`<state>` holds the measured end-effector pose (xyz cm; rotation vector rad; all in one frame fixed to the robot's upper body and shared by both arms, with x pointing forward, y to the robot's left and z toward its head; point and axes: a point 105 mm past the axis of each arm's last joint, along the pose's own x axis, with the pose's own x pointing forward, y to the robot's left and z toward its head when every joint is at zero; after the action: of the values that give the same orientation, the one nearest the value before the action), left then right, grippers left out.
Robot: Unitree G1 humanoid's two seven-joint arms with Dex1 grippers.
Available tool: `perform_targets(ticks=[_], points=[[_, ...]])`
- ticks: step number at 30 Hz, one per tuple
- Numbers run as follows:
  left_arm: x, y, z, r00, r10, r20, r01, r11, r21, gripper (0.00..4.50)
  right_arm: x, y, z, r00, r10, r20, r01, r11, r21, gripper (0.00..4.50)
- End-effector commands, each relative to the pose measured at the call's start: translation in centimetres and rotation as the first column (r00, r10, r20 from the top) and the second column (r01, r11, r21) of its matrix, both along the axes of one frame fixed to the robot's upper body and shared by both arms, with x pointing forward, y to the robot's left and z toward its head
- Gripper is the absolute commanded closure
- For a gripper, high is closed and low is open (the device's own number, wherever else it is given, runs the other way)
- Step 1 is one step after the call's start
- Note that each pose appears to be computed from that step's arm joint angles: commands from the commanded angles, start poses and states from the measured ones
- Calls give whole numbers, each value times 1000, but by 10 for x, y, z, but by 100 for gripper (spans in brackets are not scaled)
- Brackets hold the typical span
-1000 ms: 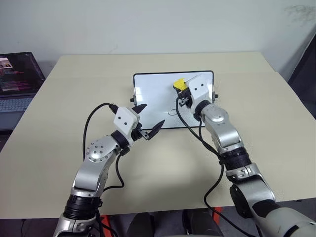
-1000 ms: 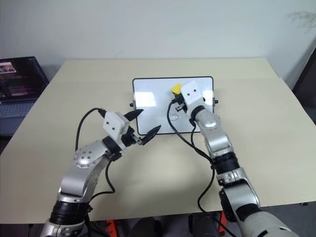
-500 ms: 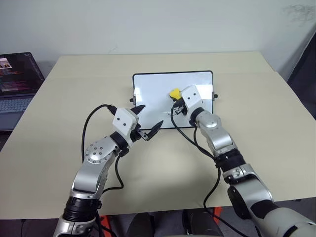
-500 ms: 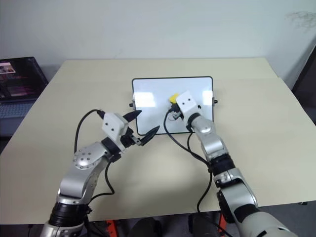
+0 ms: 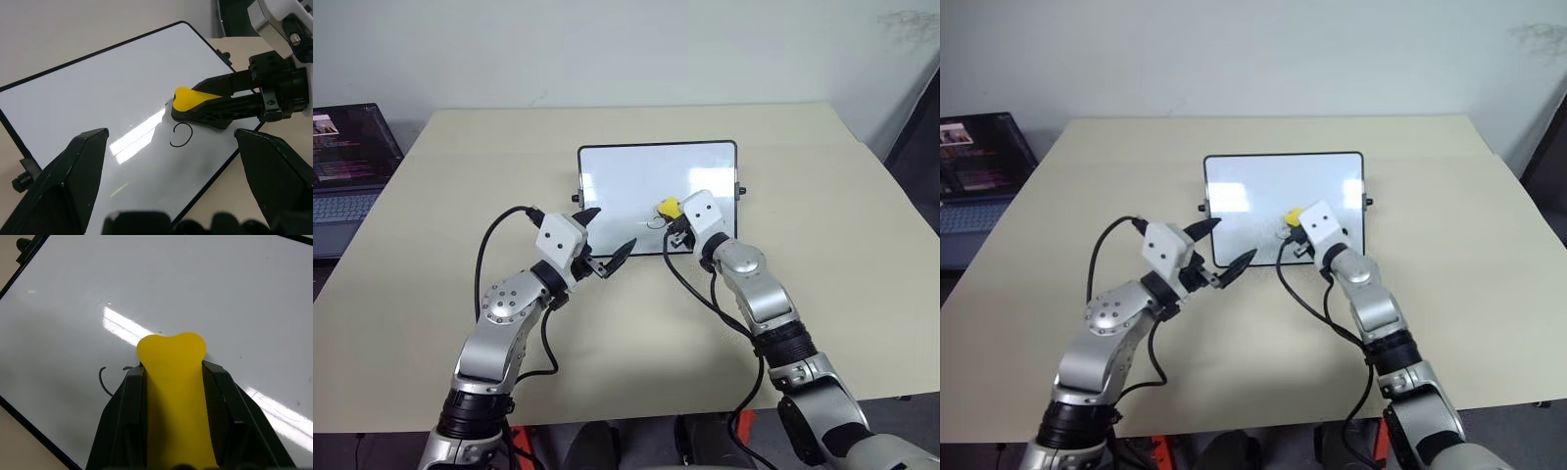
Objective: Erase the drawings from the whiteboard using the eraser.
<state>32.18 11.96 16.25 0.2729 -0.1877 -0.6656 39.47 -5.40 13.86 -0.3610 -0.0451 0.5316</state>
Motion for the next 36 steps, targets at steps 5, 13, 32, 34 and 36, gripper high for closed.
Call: perform_targets(ticks=[5,13,32,34,36], points=[[-1,-4,11,999,-18,44,18,1000,-2,0,-4,-5,11,999,-13,31,13,1000,13,326],[-2,-5,11,999,-24,44,25,1000,-2,0,8,-3,45,990,-38,136,27,996,81,326],[-6,-1,11,999,-12,44,12,1000,6,0,13,23,21,997,31,69,-35,997,62,326],[-7,-1,10,999,-12,42,12,1000,7,0,9,23,14,998,32,45,-35,998,60,326],[-7,-1,10,999,-13,42,13,1000,7,0,5,21,8,999,29,22,-30,998,52,326]])
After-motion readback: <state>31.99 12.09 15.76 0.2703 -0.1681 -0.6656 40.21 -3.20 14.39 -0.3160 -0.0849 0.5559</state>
